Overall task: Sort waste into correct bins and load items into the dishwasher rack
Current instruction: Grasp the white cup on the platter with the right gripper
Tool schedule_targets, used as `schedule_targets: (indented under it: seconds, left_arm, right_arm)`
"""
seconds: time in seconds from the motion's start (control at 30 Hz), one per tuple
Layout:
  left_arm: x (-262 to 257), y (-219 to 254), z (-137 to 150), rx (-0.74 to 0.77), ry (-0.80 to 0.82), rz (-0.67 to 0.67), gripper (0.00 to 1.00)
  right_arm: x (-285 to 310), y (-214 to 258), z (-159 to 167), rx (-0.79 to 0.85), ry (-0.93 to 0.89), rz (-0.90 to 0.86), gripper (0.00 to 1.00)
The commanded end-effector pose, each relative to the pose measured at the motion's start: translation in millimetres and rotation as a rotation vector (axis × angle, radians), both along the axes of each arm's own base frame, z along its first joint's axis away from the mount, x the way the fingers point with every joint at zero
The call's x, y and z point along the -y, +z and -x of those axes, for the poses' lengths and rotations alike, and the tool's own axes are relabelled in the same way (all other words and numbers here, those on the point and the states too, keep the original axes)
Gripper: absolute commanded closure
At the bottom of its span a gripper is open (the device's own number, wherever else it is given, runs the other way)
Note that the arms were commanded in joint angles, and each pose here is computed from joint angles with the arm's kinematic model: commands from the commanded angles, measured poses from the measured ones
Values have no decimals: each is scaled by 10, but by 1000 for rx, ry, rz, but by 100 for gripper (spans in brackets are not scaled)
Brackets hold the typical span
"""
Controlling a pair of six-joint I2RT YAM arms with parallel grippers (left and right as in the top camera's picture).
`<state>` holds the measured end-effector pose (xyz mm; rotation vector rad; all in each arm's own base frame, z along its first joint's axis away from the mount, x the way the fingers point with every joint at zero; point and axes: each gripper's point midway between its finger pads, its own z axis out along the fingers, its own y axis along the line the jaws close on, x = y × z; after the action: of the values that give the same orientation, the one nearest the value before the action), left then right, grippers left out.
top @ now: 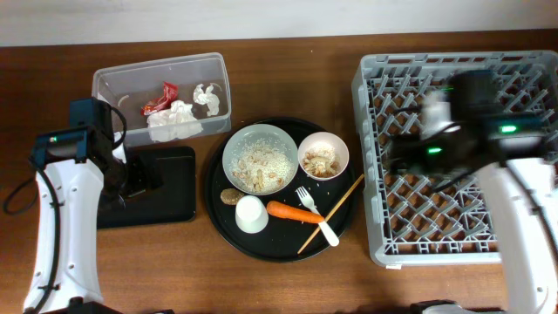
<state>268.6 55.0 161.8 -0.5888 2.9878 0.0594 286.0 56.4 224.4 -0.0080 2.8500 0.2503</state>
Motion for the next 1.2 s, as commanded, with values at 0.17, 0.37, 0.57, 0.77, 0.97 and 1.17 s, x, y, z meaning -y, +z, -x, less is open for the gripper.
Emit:
schedule_targets:
  seconds: [0.17,0.37,0.57,0.77,0.97,1.17]
  left_arm:
    - [1,43,15,18,16,2,1]
    - [-1,44,6,22,16,1,1]
    - [-1,44,6,22,16,1,1]
    - [-1,44,7,21,16,1,1]
    - [-1,44,7,21,16,1,1]
    - [-1,44,7,21,16,1,1]
  right_arm:
    - [-2514,-948,392,-22,755,16,4]
    - [-2895,-1530,360,-22,814,69,1]
    - [-2842,-1675,272,-13,798,123,2]
    - [-2867,-1767,245,-5,797,123,7]
    - [-2827,-1832,269,-19,796,134,23]
    - [-2842,-1666,255,-5,796,127,35]
